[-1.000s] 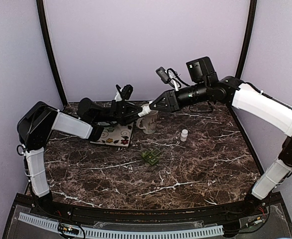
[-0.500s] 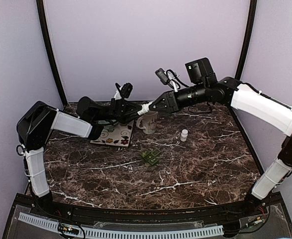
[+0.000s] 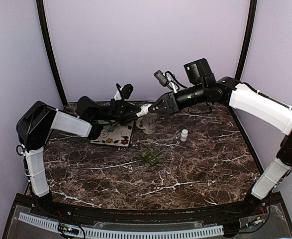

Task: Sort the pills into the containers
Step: Close the lid of the pill bottle on the pill bottle.

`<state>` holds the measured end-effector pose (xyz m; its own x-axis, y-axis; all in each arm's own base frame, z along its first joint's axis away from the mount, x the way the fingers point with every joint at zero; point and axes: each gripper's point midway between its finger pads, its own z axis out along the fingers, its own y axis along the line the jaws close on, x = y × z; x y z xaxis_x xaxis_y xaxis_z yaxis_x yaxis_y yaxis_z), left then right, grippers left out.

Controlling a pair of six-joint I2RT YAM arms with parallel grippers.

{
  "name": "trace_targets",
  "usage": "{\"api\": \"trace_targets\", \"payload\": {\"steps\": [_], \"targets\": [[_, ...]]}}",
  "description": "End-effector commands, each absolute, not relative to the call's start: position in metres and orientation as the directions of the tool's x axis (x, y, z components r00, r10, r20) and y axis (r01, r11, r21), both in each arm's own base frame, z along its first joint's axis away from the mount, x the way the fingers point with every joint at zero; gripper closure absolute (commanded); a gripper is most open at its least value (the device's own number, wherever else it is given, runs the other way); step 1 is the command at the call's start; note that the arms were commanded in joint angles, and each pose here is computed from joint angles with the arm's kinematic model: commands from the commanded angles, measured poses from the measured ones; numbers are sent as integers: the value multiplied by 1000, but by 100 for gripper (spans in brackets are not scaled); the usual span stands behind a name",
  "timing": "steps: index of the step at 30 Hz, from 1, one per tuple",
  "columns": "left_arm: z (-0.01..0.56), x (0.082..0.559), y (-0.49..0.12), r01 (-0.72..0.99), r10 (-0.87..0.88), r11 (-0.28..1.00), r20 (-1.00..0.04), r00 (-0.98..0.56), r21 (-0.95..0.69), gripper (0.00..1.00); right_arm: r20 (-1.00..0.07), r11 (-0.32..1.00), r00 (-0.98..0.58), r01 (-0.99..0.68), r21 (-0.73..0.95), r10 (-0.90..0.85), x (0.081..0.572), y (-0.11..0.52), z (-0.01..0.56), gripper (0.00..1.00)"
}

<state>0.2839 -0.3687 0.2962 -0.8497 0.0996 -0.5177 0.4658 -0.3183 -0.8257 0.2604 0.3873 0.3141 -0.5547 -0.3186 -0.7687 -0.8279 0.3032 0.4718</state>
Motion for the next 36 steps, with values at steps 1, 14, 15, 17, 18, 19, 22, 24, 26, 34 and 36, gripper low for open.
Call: {"api": "trace_targets", "payload": {"steps": [1,14,15,17,18,19,22,24,26,34,36], "targets": [[349,256,-360,609,49,-427,-689,-723,-669,100,-754,223,-550,-835,502,-360,248,398,312,100],[352,256,-361,605,63,-432,-691,-720,-669,100,-732,222,-558,-829,513,-391,243,398,302,100],[352,256,-361,604,64,-432,-691,-720,-670,100,-738,232,-555,-832,505,-385,244,397,303,100],[352,256,-361,604,66,-432,-691,-720,-670,100,-746,254,-552,-834,490,-373,248,396,303,100],[352,256,-361,603,66,-432,-691,-720,-670,100,-751,266,-548,-836,480,-368,250,395,303,100],[353,256,-360,604,64,-433,-691,-720,-670,100,-754,272,-547,-837,475,-364,252,395,304,100],[354,255,-360,605,61,-433,-692,-720,-668,100,-754,283,-547,-836,470,-365,254,395,302,100],[354,254,-360,606,60,-434,-693,-719,-667,100,-751,291,-549,-834,468,-366,255,394,300,100],[355,255,-360,607,58,-435,-693,-718,-665,100,-750,289,-551,-834,471,-367,255,395,299,100],[358,253,-359,611,57,-438,-699,-713,-659,100,-741,270,-557,-830,487,-375,253,395,298,100],[358,253,-359,612,55,-439,-699,-713,-658,100,-735,257,-561,-828,498,-380,251,397,297,100]]}}
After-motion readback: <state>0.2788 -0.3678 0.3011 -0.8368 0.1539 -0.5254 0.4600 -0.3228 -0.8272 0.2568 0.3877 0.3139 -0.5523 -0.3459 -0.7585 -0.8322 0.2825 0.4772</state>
